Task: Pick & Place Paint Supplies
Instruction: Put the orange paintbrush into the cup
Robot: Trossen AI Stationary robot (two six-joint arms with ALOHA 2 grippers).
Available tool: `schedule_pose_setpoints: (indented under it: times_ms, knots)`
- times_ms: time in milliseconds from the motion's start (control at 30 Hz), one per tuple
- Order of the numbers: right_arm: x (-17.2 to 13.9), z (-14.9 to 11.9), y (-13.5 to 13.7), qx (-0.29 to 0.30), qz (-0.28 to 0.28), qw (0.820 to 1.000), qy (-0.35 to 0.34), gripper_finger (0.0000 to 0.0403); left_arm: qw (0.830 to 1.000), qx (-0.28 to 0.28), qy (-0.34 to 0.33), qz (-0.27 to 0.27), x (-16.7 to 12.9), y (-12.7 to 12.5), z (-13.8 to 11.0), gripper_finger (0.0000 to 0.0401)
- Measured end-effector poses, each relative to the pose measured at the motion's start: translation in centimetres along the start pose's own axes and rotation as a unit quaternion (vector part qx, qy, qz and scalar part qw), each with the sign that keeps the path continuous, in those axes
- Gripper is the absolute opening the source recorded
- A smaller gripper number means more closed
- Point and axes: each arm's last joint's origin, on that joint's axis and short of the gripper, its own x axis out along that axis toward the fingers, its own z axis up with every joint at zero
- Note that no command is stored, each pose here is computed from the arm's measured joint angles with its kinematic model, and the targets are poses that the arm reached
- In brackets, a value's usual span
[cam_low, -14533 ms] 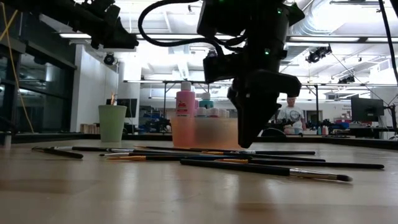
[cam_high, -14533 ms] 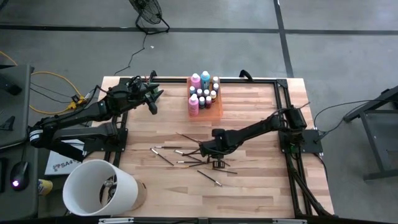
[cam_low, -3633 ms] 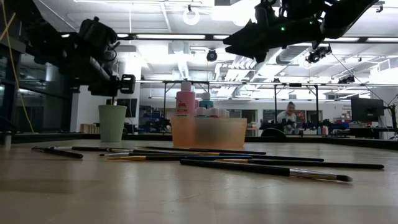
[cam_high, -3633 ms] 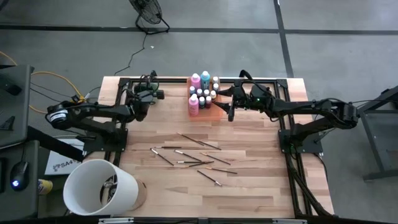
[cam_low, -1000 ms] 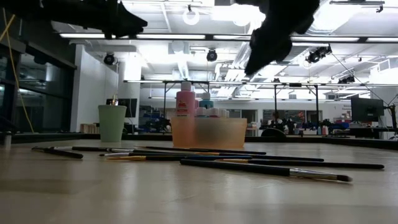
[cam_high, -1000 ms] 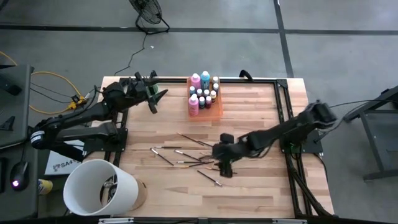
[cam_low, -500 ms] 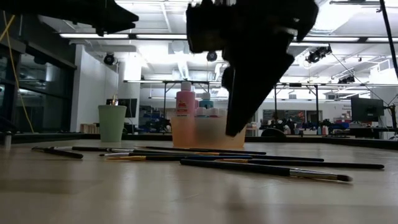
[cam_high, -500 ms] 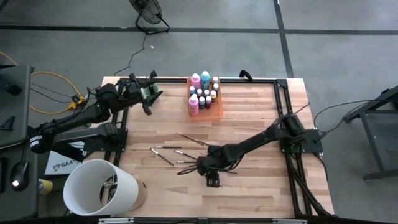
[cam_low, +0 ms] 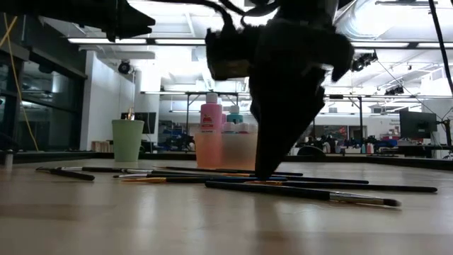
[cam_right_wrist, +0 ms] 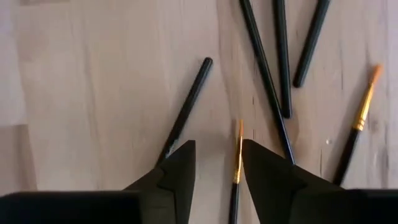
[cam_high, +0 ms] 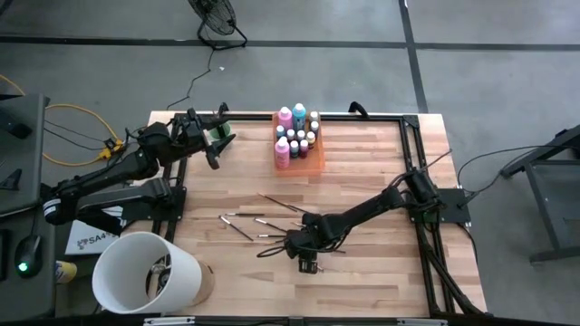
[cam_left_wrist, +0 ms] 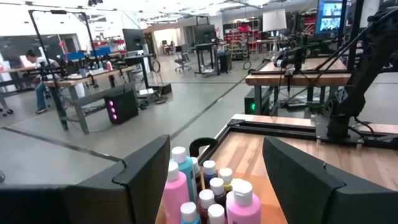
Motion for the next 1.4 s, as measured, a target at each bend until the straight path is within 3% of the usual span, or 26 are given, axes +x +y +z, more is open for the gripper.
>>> schedule_pose_setpoints:
  times_ms: [1067,1400]
  knots:
    - [2.1,0.3,-0.9,-0.045,-0.053,0.997,-0.014,0.0115,1.0,0.002,0.009,-0.001,0.0,0.0,-0.2,0.0253]
    - [2.1,-0.1,-1.1,-0.033,-0.067,0.997,0.001,0.0048,1.0,0.002,0.012,-0.001,0.0,0.0,-0.2,0.0253]
